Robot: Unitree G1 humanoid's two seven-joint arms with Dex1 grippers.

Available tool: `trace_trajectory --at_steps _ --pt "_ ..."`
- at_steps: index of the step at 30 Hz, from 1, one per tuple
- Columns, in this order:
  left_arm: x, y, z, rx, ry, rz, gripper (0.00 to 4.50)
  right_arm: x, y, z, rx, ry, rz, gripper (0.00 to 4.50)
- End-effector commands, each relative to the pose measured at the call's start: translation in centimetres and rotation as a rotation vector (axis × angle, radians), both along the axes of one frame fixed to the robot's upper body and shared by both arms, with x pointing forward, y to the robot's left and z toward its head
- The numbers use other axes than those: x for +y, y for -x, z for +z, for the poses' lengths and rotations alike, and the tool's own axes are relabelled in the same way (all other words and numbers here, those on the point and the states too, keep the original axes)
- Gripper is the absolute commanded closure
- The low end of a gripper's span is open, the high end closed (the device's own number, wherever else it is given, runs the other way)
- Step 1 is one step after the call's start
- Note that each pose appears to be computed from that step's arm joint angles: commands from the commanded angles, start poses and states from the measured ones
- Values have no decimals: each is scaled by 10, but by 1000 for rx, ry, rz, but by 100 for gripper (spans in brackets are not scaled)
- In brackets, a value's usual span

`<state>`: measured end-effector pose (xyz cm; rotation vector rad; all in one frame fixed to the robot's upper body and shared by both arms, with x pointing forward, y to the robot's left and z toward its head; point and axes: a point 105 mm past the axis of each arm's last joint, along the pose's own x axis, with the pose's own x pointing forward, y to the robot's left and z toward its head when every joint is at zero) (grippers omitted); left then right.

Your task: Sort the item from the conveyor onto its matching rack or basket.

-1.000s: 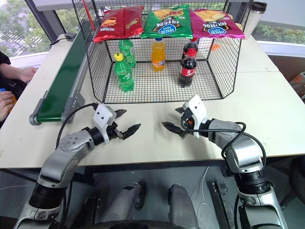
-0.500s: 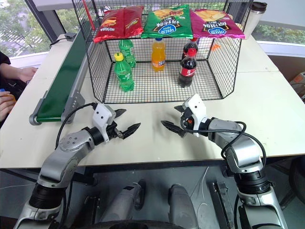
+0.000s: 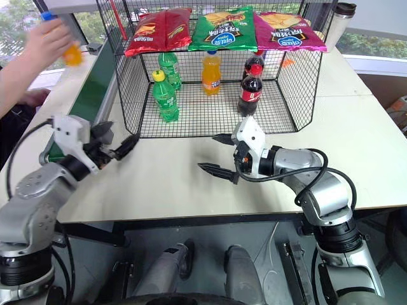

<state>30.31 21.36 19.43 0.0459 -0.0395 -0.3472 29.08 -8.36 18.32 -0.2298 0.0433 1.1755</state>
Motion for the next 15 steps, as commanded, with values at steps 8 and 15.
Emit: trace_trajectory --at_steps 8,15 --pt "55 14 19 -30 -19 169 0 15 8 9 -19 -30 117 6" --pt "54 13 18 -25 -48 159 0 18 7 7 -16 -28 122 6"
